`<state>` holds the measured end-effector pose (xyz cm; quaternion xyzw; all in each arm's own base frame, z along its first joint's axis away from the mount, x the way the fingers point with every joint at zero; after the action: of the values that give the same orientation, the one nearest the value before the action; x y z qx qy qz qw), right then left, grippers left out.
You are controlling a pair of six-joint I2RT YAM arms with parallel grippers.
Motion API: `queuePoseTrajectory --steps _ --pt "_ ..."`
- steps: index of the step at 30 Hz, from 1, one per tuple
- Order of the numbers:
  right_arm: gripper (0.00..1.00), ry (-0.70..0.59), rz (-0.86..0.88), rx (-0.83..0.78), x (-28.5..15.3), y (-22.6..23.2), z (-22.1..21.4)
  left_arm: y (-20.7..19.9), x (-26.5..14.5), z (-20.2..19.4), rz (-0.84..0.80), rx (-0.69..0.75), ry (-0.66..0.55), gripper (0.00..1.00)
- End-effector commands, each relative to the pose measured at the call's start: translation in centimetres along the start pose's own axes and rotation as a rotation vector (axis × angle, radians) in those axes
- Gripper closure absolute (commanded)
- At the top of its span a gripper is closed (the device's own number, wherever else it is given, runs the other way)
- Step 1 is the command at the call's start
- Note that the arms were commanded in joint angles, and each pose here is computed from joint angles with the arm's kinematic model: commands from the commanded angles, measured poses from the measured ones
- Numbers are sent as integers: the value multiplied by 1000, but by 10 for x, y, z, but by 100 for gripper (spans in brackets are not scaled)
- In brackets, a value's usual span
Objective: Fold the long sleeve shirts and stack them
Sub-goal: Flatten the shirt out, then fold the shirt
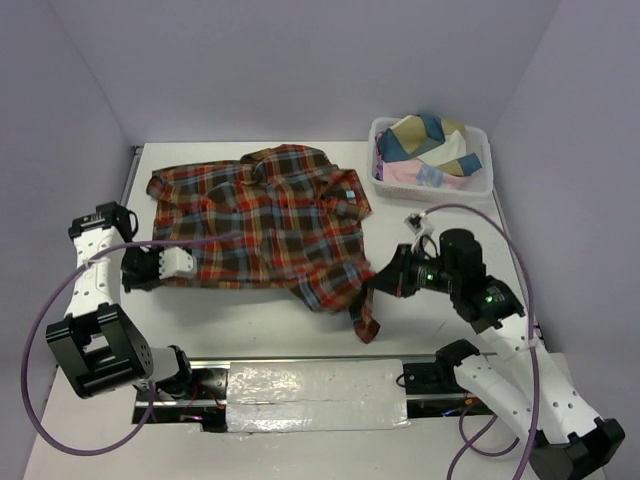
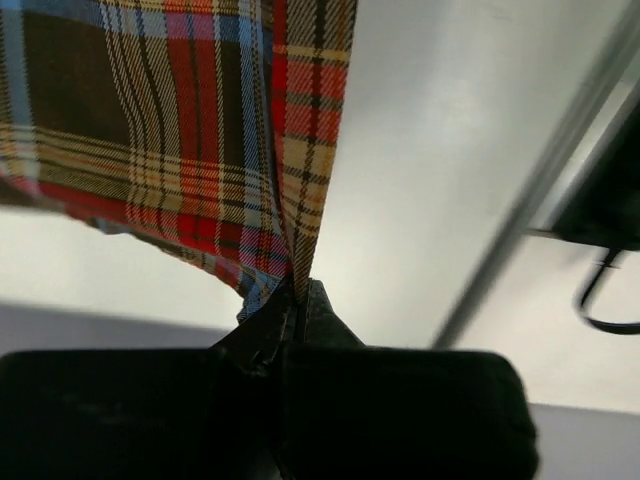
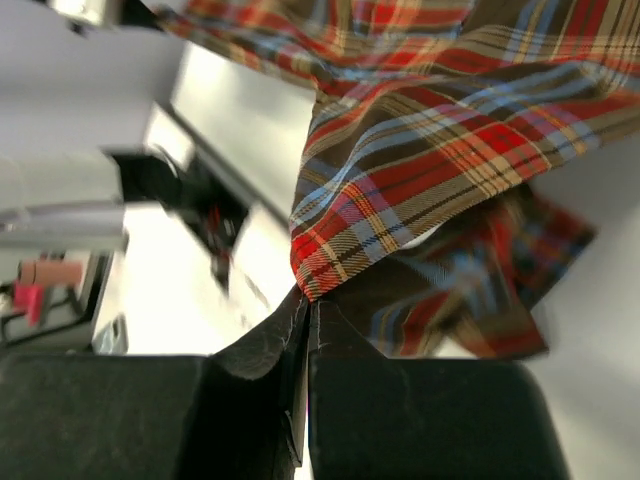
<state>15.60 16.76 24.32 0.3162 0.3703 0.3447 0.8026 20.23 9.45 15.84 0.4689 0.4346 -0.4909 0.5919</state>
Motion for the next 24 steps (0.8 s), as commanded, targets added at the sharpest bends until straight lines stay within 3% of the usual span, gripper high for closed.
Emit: queuePoseTrajectory --steps 1,7,14,20,24 --pt "100 99 -32 99 -2 -16 -39 -46 9 -1 -188 22 23 100" --pt "100 179 39 113 -14 -14 -67 -69 21 -7 -277 6 67 100" --pt "100 174 52 49 0 -10 -47 -60 20 -6 -256 -27 51 100" --pt "100 97 -27 22 44 -26 -1 -19 20 -3 -129 -285 -39 99" --pt "100 56 -45 12 76 -34 45 -1 27 -6 -151 -466 -127 96"
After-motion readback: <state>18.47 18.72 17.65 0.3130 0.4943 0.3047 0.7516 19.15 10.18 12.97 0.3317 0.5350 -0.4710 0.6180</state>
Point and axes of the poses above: each gripper's point midway between its finger pads, its own x axis out along the fingers, its own y axis along the line the jaws close on, z = x × y, the point moved 3 cm from there along -x, back along the fingers, and after that the axes turned 9 degrees about x, right-handed, at the moved point
